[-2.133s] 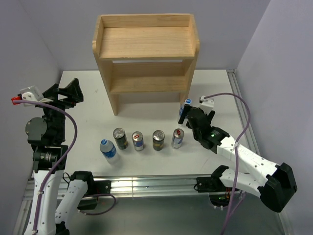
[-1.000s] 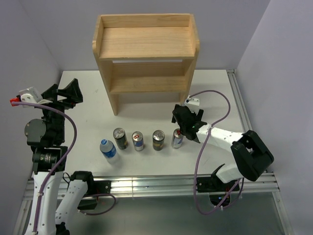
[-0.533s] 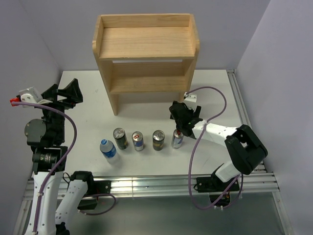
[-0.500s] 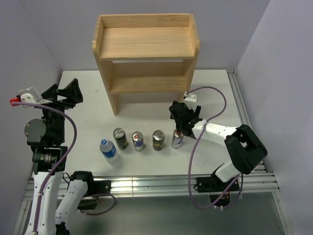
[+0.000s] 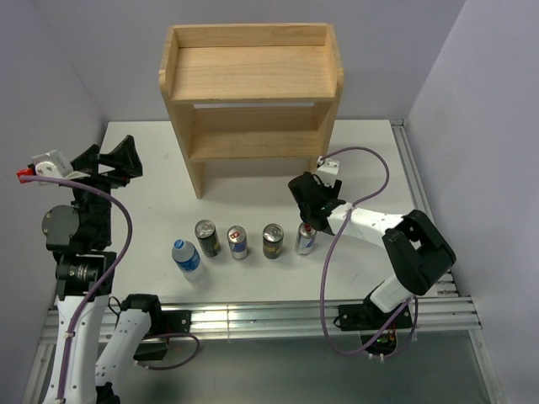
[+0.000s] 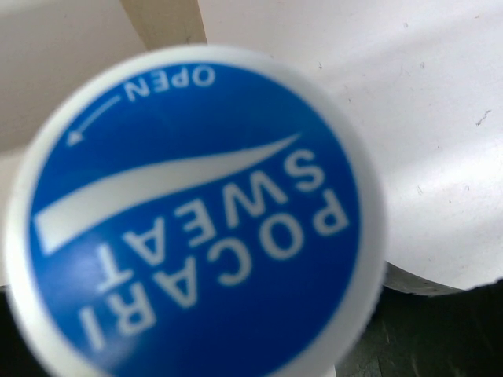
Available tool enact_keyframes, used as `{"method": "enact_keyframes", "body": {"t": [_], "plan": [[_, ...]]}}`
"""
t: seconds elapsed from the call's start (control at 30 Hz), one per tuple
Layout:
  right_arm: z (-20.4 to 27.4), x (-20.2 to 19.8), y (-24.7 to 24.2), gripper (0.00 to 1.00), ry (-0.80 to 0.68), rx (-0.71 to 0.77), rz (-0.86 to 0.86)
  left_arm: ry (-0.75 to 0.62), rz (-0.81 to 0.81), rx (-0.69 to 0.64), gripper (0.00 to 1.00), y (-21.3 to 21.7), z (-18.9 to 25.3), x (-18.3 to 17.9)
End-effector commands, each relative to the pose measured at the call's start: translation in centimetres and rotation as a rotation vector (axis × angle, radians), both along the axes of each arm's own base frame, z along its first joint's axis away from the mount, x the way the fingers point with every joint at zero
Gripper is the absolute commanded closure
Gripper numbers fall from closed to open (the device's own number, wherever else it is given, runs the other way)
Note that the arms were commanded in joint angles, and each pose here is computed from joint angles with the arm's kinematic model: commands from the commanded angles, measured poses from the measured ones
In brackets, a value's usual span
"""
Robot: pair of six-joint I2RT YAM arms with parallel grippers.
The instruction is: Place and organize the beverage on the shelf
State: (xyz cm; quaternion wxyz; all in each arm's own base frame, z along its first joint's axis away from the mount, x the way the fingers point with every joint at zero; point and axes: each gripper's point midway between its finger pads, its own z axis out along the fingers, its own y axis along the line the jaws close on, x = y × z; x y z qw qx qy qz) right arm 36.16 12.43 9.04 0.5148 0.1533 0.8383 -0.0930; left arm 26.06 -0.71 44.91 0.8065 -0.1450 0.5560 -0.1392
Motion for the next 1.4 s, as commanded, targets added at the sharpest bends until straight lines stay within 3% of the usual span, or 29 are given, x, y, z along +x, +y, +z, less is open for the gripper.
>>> {"method": "enact_keyframes", "body": {"t": [0.0, 0.03, 0.23, 0.77, 0.97, 1.1, 1.37], "plan": [[1.7, 0.9, -0.5, 0.86, -0.062, 0.010, -0.061, -0.022, 0.016, 0.025, 0.02, 0.3, 0.4, -0.4], [1.8, 0.9, -0.6, 0.95, -0.067, 0.017, -0.067, -0.022, 0.017, 0.024, 0.02, 0.3, 0.4, -0.4], [2.5, -0.1, -1.1, 1.00, -0.063, 0.006, -0.072, -0.023, 0.022, 0.025, 0.02, 0.4, 0.3, -0.5], [12.3, -4.3, -2.8, 1.00, -0.197, 0.051, -0.051, -0.010, 0.034, 0.027, 0.02, 0.6, -0.1, -0.1], [18.8, -6.2, -2.5, 1.00, -0.279, 0.107, 0.010, -0.008, 0.036, 0.028, 0.02, 0.6, -0.2, 0.0], [25.8, -7.9, -2.3, 1.00, -0.402, 0.197, 0.079, 0.000, 0.039, 0.029, 0.02, 0.7, -0.4, 0.2], [36.8, -10.2, -0.9, 1.00, -0.521, 0.232, 0.266, 0.013, 0.046, 0.032, 0.02, 0.8, -0.7, 0.6]]}}
